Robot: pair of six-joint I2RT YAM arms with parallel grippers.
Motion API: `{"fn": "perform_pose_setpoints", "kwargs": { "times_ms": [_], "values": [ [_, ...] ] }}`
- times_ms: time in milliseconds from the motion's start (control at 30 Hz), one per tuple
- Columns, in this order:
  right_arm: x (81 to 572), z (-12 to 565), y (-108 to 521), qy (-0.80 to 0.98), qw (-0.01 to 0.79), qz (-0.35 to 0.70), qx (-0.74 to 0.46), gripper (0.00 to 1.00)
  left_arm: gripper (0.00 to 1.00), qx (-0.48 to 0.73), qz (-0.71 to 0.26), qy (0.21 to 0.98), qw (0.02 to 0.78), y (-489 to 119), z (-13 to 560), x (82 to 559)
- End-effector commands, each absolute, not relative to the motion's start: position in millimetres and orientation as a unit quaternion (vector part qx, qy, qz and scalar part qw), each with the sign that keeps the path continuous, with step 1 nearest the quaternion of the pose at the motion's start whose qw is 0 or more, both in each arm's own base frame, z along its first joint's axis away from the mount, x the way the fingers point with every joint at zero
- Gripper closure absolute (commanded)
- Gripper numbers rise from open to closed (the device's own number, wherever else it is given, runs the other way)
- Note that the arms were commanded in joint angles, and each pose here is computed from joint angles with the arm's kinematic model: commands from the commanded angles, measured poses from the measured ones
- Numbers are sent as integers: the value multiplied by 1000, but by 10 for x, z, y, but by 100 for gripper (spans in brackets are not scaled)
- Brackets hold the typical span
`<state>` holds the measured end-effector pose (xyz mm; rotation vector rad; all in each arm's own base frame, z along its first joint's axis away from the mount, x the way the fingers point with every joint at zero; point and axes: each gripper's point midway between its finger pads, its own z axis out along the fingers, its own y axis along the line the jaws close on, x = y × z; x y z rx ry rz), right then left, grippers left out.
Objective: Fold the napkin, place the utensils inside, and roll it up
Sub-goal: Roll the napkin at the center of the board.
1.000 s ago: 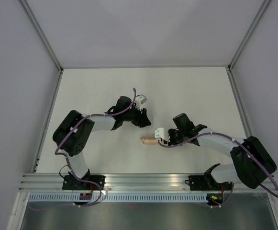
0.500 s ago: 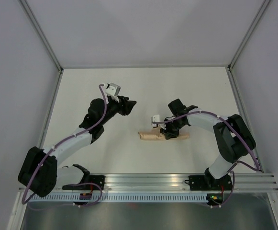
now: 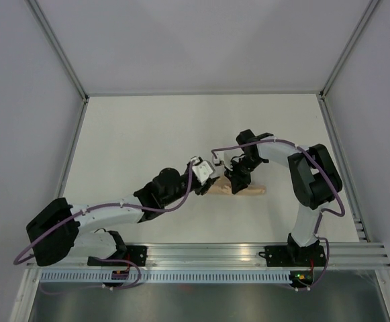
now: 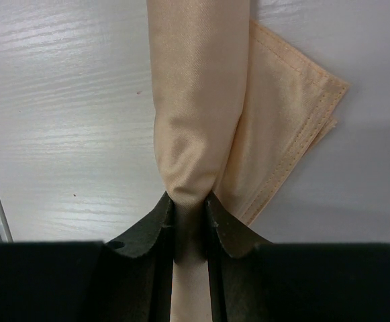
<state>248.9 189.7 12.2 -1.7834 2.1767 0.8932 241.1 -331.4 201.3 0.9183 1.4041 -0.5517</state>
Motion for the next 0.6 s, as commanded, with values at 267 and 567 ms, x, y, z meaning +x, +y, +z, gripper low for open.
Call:
{"fn": "perform_pose_setpoints", "kwargs": {
  "times_ms": [267, 567],
  "values": [
    [2413, -334, 1535, 761, 0, 258, -595, 100, 39, 544, -158, 590, 575, -3778, 1155, 2224],
    [2428, -329, 1529, 767, -10, 259, -588, 100, 28, 586, -139, 579, 549, -4000, 814, 2301]
  ]
}}
